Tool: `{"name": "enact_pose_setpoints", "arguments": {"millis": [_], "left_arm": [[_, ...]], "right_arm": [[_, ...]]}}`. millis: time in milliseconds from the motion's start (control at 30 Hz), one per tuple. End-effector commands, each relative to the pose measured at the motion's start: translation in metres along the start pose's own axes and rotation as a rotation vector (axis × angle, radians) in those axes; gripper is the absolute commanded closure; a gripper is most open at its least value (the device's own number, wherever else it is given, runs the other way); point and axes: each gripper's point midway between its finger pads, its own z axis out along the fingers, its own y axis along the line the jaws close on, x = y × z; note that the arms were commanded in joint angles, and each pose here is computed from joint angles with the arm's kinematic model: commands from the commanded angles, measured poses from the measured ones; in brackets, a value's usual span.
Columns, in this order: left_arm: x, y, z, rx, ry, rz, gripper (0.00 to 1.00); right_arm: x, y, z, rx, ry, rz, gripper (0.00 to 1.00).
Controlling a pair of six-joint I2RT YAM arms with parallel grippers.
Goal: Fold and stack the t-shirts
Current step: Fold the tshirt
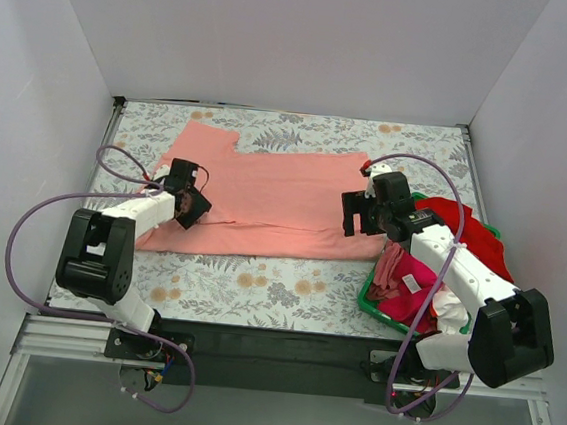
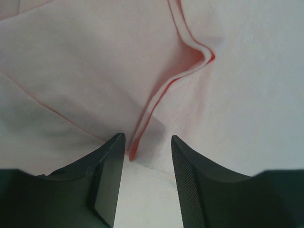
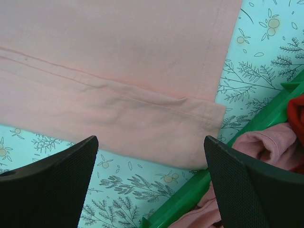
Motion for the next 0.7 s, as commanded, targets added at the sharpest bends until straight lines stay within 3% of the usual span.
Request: {"name": "enact_pose_setpoints", "arguments": {"millis": [0, 133, 267, 300, 667], "left_arm": [[-0.009, -0.016, -0.004, 0.035, -0.025, 0.015, 0.58], [-0.005, -0.018, -0.001, 0.033, -0.014, 0.034, 0.7], [-0.009, -0.023, -0.002, 0.037, -0.032, 0.051, 0.89], [-0.011, -0.024, -0.002, 0.036, -0.042, 0.052, 1.0], [-0.021, -0.047, 0.001, 0.066, -0.068, 0.131, 1.0]], "right_arm": [[-0.004, -0.004, -0.001, 0.024, -0.018, 0.001, 0.02], [-0.004, -0.005, 0.0, 0.027, -0.015, 0.001, 0.02], [-0.001, -0.005, 0.0, 0.027, -0.008, 0.0, 0.02], [0.0, -0.005, 0.001, 0.029, -0.006, -0.003, 0.02], [-0.001, -0.006, -0.001, 0.032, -0.012, -0.001, 0.02]]}}
